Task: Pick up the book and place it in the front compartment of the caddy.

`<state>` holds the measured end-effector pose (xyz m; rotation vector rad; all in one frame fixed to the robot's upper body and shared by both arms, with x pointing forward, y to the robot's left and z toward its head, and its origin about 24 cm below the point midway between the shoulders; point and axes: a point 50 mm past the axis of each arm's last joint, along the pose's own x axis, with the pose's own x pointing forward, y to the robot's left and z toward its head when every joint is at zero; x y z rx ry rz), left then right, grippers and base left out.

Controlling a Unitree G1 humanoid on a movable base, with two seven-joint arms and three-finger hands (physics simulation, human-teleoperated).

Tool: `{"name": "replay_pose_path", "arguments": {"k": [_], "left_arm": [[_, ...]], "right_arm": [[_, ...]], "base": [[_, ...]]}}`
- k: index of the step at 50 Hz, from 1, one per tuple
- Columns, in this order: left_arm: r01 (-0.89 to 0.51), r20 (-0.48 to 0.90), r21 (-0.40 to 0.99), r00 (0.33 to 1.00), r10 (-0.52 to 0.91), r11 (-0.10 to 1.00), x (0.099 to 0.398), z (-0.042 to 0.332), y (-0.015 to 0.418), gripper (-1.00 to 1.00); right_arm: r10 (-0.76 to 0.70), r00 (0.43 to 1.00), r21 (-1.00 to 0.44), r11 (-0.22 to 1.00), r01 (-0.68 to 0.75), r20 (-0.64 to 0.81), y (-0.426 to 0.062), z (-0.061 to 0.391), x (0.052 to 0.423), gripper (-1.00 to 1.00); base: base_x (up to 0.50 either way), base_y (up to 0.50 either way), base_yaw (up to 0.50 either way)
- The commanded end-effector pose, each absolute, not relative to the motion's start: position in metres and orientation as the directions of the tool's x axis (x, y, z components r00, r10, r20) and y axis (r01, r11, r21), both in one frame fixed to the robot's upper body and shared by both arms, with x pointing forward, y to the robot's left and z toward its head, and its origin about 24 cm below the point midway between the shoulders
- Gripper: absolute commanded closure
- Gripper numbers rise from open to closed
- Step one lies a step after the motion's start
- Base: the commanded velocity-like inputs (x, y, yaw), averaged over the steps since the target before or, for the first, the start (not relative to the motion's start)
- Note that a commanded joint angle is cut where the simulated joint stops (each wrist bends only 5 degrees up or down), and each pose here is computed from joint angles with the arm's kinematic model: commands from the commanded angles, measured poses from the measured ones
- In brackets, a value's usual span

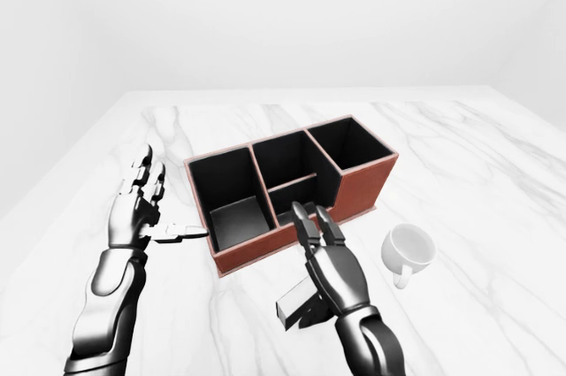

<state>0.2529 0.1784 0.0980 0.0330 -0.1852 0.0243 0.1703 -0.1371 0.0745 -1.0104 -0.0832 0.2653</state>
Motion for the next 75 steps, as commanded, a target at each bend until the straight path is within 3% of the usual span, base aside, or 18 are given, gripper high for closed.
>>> {"name": "replay_pose_path", "arguments": {"k": [1, 75], "left_arm": [[-0.024, 0.185, 0.032, 0.983, 0.017, 0.999, 0.252, 0.098, 0.177, -1.00], [-0.025, 0.183, 0.033, 0.983, 0.019, 0.999, 0.253, 0.098, 0.178, -1.00]], "right_arm": [[0.259, 0.964, -0.852, 0.491, -0.181, -0.056, -0.135, 0.072, 0.172, -1.00], [0.258, 0.960, -0.874, 0.435, -0.217, -0.110, -0.130, 0.046, 0.175, -1.00]], "base": [[0.00, 0.00, 0.00], [0.00, 0.00, 0.00]]}}
